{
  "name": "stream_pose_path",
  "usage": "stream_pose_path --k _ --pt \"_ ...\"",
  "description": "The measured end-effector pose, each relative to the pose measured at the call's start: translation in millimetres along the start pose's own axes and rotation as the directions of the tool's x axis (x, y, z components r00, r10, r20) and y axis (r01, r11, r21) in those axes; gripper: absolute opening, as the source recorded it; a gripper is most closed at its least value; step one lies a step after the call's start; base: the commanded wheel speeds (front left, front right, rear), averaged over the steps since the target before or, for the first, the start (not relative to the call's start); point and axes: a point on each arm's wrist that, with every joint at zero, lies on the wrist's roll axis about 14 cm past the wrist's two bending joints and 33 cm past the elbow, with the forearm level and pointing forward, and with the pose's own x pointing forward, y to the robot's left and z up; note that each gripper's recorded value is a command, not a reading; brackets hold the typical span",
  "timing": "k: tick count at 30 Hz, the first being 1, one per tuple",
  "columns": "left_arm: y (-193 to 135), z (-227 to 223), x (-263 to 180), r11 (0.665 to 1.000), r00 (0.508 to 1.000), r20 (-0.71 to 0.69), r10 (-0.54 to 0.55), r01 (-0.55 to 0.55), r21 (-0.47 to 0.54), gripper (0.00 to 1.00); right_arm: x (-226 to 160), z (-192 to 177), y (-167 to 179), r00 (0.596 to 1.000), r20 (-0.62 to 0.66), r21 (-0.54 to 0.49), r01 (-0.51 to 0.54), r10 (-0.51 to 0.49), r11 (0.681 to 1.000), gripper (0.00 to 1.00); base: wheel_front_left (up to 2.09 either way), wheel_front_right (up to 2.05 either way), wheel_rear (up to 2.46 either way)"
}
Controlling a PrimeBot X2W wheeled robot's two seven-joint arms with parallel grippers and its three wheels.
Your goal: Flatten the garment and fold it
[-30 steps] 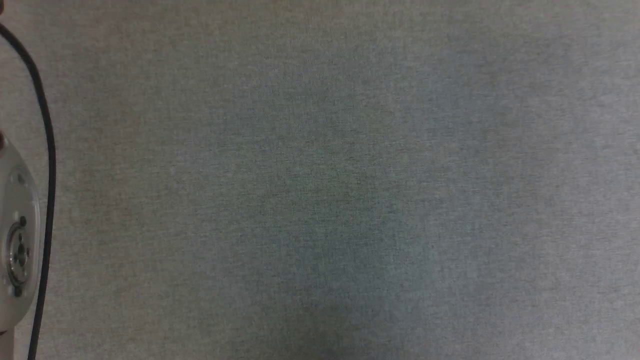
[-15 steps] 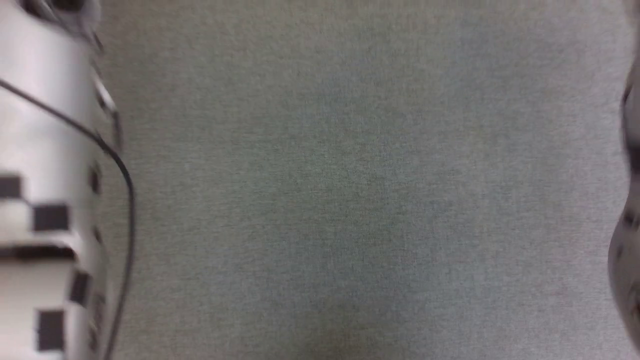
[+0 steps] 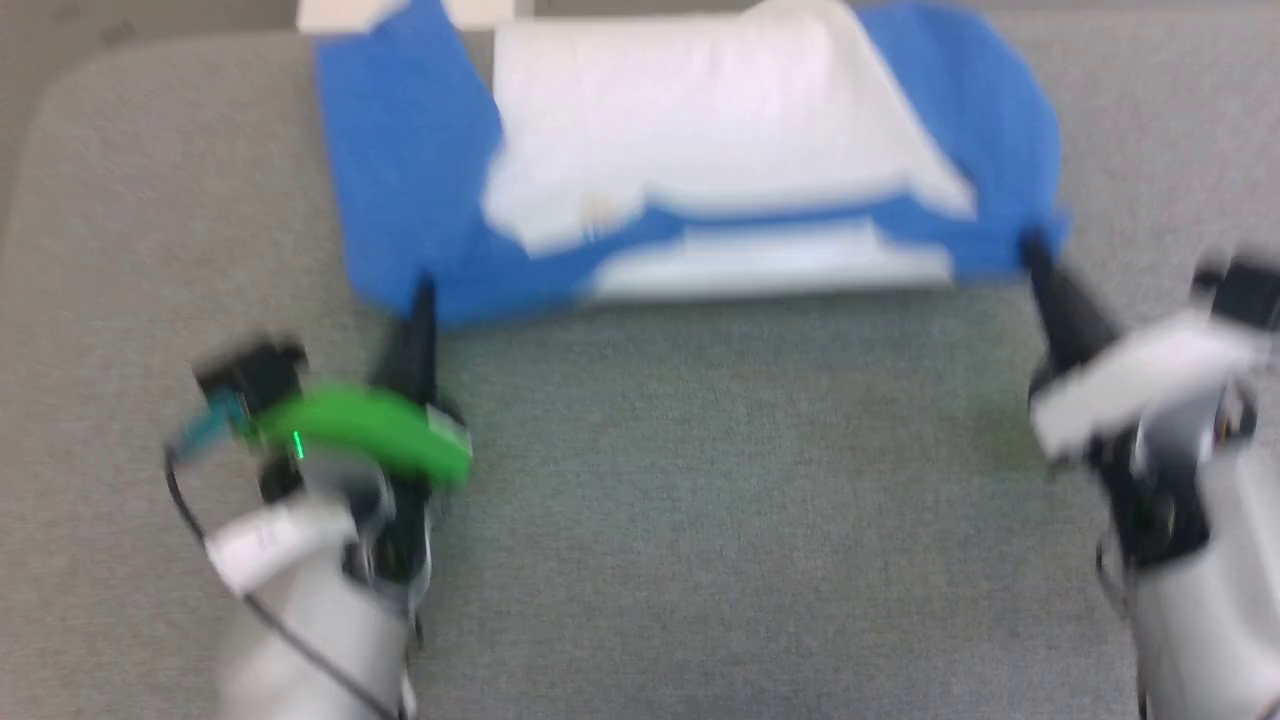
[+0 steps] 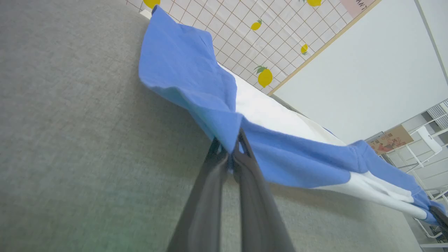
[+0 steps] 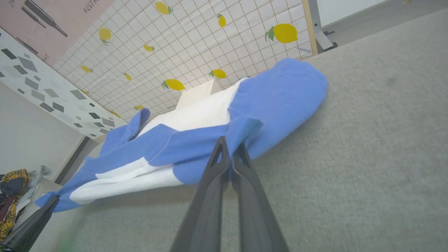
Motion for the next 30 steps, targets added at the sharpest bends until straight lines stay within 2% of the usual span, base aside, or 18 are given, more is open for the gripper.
stream_pose_path --k 6,15,17,18,23,28,29,30 --pt "12 -24 -59 0.998 0.996 -0.072 0.059 -0.061 -0.033 0.00 -51 -31 -10 0.998 -0.047 0.023 0.047 -0.046 0.999 0.00 0.00 0.00 0.00" --pt "29 -60 -121 0.983 0.948 -0.262 0.180 -0.182 0.016 0.00 -114 -66 -29 0.974 -0.194 -0.012 0.117 -0.117 0.993 0.00 0.00 0.00 0.00" --pt "31 -65 -130 0.979 0.933 -0.299 0.200 -0.200 0.028 0.00 -126 -74 -30 0.961 -0.244 -0.027 0.124 -0.127 0.992 0.00 0.00 0.00 0.00" --pt "36 -71 -142 0.973 0.902 -0.366 0.229 -0.220 0.067 0.00 -143 -88 -35 0.930 -0.337 -0.027 0.148 -0.148 0.989 0.00 0.00 0.00 0.00" --pt "42 -80 -155 0.964 0.855 -0.447 0.264 -0.244 0.104 0.00 -166 -113 -39 0.854 -0.490 -0.044 0.176 -0.175 0.983 0.00 0.00 0.00 0.00" --pt "38 -84 -161 0.964 0.826 -0.500 0.260 -0.250 0.088 0.00 -171 -112 -39 0.831 -0.522 -0.067 0.185 -0.192 0.980 0.00 0.00 0.00 0.00" --pt "37 -83 -162 0.964 0.825 -0.502 0.258 -0.252 0.082 0.00 -171 -109 -38 0.835 -0.515 -0.068 0.186 -0.194 0.980 0.02 0.00 0.00 0.00" --pt "35 -82 -162 0.965 0.825 -0.505 0.253 -0.256 0.066 0.01 -170 -106 -37 0.841 -0.506 -0.070 0.182 -0.192 0.981 0.69 0.00 0.00 0.00"
